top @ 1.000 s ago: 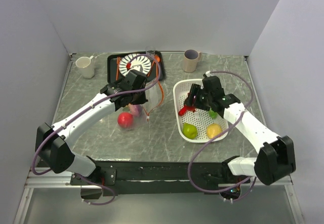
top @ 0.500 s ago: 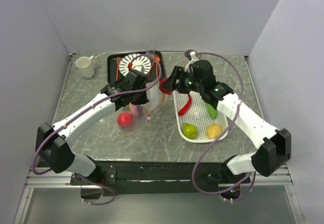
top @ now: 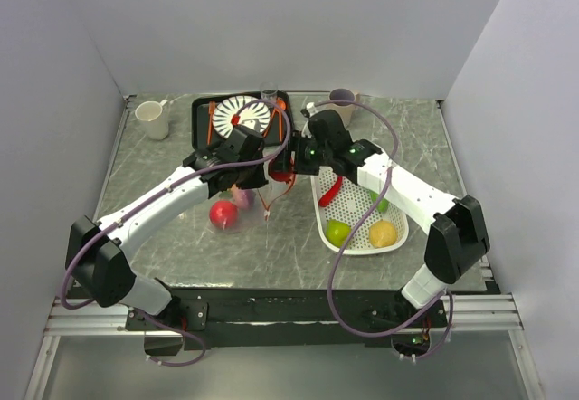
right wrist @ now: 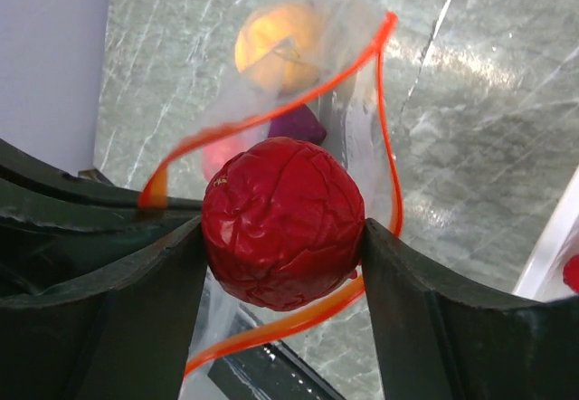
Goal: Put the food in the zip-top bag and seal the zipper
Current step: Place the fake fruit in the zipper food storage bag.
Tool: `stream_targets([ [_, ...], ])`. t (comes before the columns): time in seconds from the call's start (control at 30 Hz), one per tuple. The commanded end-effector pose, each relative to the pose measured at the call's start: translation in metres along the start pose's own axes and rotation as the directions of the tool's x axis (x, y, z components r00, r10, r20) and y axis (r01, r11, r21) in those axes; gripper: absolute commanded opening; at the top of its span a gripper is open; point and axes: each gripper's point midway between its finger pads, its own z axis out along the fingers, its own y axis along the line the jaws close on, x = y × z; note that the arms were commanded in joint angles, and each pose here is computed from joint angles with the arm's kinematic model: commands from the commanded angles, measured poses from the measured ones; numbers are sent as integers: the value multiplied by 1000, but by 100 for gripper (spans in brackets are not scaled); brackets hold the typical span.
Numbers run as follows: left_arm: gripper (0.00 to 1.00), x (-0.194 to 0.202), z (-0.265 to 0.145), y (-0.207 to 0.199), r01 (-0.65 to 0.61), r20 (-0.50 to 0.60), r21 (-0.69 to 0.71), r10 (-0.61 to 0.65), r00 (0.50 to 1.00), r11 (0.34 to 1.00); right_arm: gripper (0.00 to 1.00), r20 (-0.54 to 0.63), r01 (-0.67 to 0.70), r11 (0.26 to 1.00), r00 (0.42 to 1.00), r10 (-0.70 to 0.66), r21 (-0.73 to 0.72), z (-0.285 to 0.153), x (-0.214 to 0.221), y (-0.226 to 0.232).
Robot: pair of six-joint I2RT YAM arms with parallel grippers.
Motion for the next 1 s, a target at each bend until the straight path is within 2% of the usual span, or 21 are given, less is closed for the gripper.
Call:
stream_targets([
  [0.0, 1, -11, -11, -8, 3, 47, 36, -4, 999, 999, 75, 60, 60, 998, 996, -60, -8, -11, -21, 15],
  [0.13, 1, -12, -11, -8, 5, 51, 34, -6, 999, 999, 82, 69, 66, 997, 995, -69, 36, -14, -23, 9],
  [0.33, 1, -15, -16, -5, 7, 62, 19, -8, 998, 1000, 87, 93, 71, 995, 993, -78, 75, -22, -26, 3],
  [0.47, 1, -19, -21, -2, 10, 87, 8, -11, 996, 1000, 91, 167, 45, 981, 983, -77, 188, -47, -33, -15],
  [0.5, 1, -19, -21, -2, 10, 87, 8, -11, 996, 1000, 93, 215, 18, 965, 974, -76, 261, -55, -40, -29],
  [0.53, 1, -19, -21, -1, 7, 87, 4, -8, 996, 1000, 97, 243, 3, 956, 967, -77, 292, -64, -42, -36],
  [0.63, 1, -18, -19, -1, 7, 86, 6, -7, 996, 1000, 100, 314, -60, 918, 947, -73, 393, -93, -38, -67],
  [0.73, 1, -14, -15, -1, 0, 72, 7, -1, 997, 1000, 100, 275, -77, 897, 960, -51, 436, -105, -12, -95],
  [0.97, 1, -14, -13, -1, -10, 66, 6, 9, 998, 1000, 100, 66, -92, 881, 995, 70, 463, -107, 73, -126],
])
